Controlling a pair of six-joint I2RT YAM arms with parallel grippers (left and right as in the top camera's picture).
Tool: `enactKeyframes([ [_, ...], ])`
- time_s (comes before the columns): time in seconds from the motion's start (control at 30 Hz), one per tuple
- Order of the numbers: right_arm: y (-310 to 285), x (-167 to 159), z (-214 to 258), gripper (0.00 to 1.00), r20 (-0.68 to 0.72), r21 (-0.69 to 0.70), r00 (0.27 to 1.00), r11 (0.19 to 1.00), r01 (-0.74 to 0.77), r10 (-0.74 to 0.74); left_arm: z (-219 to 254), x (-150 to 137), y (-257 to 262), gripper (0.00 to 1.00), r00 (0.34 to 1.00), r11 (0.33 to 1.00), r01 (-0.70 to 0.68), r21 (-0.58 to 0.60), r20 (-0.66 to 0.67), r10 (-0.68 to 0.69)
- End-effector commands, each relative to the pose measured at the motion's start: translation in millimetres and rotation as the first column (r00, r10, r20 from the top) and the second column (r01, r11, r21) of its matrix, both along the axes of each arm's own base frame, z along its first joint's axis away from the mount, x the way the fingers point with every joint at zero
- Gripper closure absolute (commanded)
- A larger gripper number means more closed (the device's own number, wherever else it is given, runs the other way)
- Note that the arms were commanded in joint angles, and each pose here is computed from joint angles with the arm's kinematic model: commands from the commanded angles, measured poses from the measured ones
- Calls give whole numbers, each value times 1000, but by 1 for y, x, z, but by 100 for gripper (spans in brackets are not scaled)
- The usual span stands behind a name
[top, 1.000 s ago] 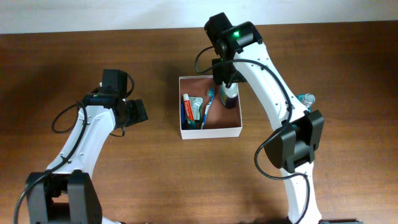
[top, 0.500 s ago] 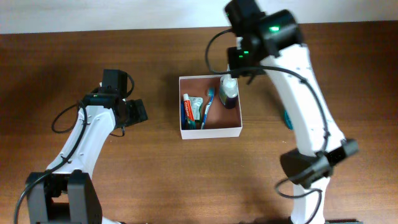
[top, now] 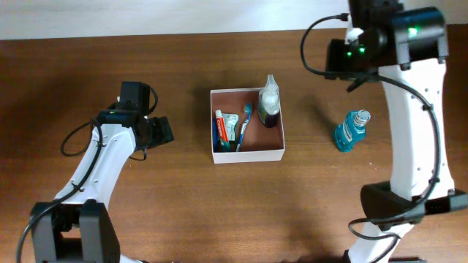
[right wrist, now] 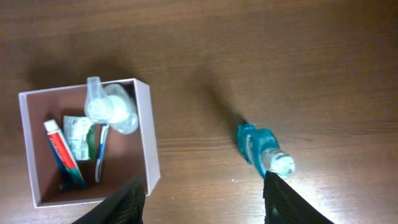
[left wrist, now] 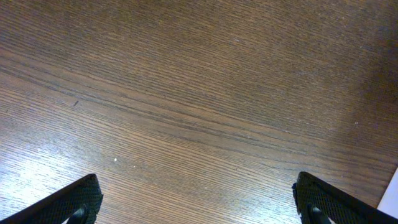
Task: Pack container
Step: 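Raise the right gripper and move it over the teal mouthwash bottle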
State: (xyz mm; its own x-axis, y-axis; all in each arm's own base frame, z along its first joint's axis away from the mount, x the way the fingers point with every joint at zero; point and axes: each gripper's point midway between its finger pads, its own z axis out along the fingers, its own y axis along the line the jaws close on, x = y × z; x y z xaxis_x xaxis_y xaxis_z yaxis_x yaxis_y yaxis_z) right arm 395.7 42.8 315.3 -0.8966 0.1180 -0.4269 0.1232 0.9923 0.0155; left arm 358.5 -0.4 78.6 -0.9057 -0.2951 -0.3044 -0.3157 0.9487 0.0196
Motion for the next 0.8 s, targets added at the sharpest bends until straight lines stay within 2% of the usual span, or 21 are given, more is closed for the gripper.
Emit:
enactKeyframes([
  [0.0,-20,-18,6,46,-8,3,1000,1000,29,-29,-2,0,2,1,1000,1000,-6,6,-7,6],
  [0.37,-71,-39,-45,46,-204,-47,976,996,72,-80,-2,0,2,1,1000,1000,-6,6,-7,6],
  [0.77,-74,-32,-63,46,-224,-23,974,1000,7,-11,-2,0,2,1,1000,1000,-6,6,-7,6],
])
